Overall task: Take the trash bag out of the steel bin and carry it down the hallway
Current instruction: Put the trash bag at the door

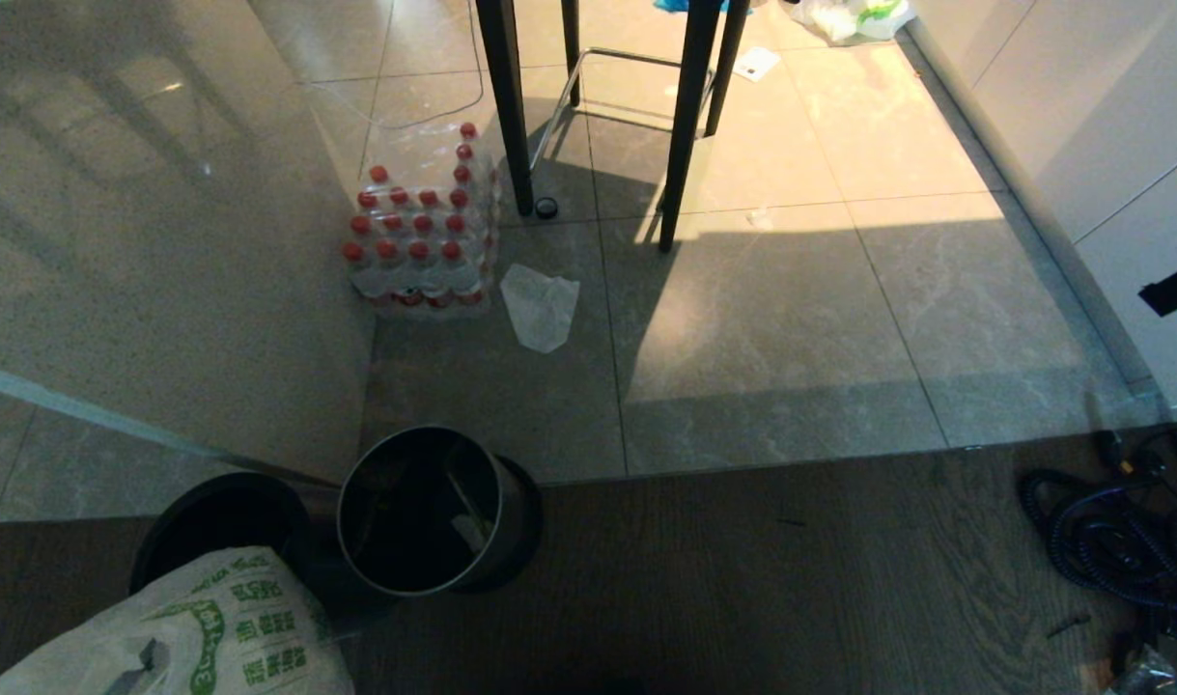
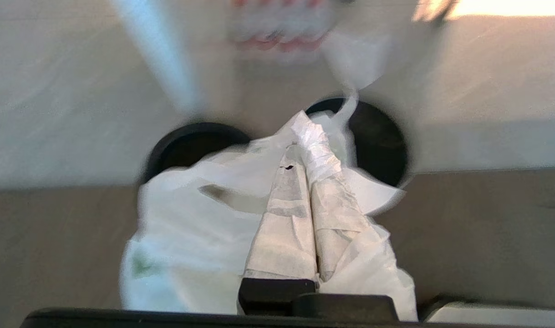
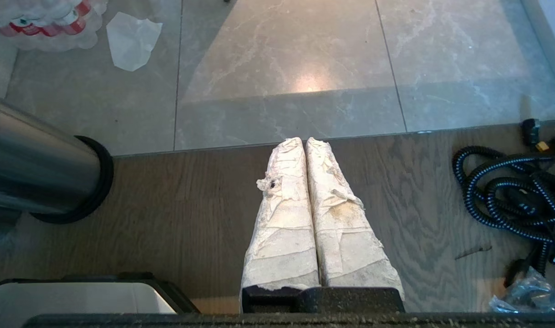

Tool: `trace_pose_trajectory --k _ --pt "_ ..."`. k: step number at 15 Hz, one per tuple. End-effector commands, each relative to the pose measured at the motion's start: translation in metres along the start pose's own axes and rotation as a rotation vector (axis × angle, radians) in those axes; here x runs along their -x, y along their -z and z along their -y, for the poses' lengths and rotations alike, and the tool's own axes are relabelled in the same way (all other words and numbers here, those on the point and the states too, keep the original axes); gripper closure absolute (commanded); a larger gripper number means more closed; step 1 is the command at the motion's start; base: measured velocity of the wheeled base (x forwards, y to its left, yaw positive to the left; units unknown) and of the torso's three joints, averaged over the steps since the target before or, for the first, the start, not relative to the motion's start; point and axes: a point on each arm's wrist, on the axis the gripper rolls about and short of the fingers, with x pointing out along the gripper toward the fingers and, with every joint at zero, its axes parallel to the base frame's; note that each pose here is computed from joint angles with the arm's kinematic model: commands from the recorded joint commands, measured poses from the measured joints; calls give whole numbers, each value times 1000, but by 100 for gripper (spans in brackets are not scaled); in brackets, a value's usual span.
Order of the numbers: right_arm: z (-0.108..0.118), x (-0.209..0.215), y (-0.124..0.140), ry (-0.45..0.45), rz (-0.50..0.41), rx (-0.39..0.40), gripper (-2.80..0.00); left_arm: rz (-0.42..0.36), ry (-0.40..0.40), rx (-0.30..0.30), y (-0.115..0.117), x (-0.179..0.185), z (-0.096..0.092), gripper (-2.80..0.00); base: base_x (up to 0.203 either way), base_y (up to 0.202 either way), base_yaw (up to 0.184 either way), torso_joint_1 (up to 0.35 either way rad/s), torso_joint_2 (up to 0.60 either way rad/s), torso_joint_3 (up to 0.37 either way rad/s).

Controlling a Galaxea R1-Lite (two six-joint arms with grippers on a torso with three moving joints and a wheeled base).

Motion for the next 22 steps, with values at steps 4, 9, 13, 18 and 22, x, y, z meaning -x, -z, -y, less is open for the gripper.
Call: trace_pose_trajectory --k 4,9,13,18,22 --pt "0 -2 10 -1 -36 1 0 -98 22 -71 13 0 1 0 0 0 0 0 0 0" --pt "0 -2 10 -1 -36 0 0 -103 32 -73 16 -1 1 0 0 0 0 0 0 0" --pt "0 -2 11 -1 -37 1 0 -108 28 -55 16 -1 1 0 0 0 0 0 0 0" --pt "0 -2 10 -1 -36 1 0 -108 33 -80 17 -1 1 0 0 0 0 0 0 0" --pt "0 -2 10 -1 -36 1 0 -110 34 -89 17 -1 1 0 0 0 0 0 0 0"
